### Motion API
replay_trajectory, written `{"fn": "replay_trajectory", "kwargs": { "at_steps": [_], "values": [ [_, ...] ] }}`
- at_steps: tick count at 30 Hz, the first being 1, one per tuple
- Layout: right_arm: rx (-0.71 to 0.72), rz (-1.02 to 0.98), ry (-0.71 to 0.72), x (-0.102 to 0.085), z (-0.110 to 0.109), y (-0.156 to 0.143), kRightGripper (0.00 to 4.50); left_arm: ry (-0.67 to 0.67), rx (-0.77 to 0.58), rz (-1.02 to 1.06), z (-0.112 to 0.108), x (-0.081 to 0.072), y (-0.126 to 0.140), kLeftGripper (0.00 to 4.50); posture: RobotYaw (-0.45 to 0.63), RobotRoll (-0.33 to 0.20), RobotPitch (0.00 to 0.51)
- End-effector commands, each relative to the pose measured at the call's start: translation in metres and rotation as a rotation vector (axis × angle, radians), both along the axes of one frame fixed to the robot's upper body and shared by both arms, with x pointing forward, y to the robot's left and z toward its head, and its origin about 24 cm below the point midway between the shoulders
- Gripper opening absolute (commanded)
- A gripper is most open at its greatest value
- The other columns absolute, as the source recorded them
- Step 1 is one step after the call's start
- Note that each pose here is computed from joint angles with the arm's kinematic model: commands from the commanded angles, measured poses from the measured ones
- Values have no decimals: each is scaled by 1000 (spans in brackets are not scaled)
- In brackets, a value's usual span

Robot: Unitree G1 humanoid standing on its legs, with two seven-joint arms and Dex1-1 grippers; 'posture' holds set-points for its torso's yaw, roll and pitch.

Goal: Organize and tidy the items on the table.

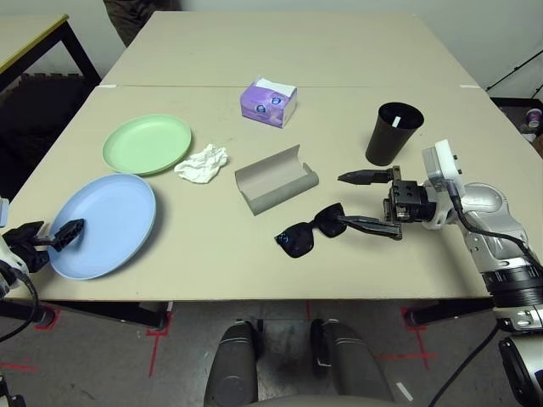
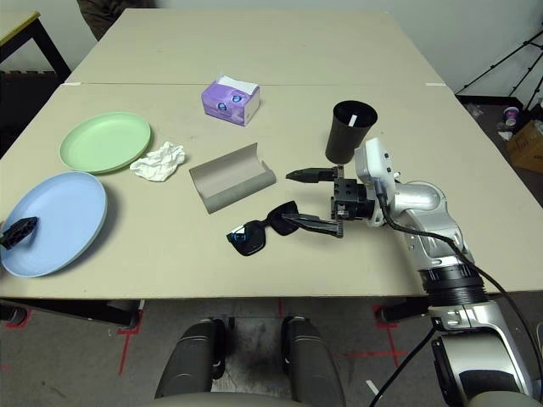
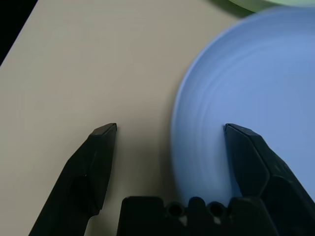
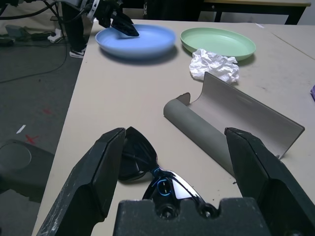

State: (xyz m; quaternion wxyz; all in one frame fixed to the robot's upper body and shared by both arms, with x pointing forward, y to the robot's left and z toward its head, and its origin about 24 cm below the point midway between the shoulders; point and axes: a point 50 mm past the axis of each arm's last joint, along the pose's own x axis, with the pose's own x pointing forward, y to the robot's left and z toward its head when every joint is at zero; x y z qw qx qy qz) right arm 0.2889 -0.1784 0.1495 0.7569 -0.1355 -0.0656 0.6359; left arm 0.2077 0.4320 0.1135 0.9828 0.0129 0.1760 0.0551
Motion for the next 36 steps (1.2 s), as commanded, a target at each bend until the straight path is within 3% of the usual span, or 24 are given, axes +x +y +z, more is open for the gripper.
{"fn": "replay_trajectory", "kwargs": {
  "at_steps": [1, 10, 24, 33, 36],
  "values": [
    [-2, -2, -6, -3, 1, -2, 4500, 31, -8, 5, -2, -2, 3, 3514, 10, 0, 141],
    [-4, -7, -8, -2, 0, -3, 4500, 12, -26, -36, 5, 5, 0, 35, 9, 0, 139],
    [-2, -8, -7, -1, -2, -1, 4500, -108, -147, -161, 62, 30, -20, 11, 15, 0, 137],
    [0, -3, -12, -1, -3, 1, 4500, -45, -188, -204, 80, 25, -22, 11, 18, 0, 131],
    [-1, -3, -13, -1, -3, 2, 4500, -96, -193, -155, 86, 32, -17, 11, 17, 0, 130]
  ]
}}
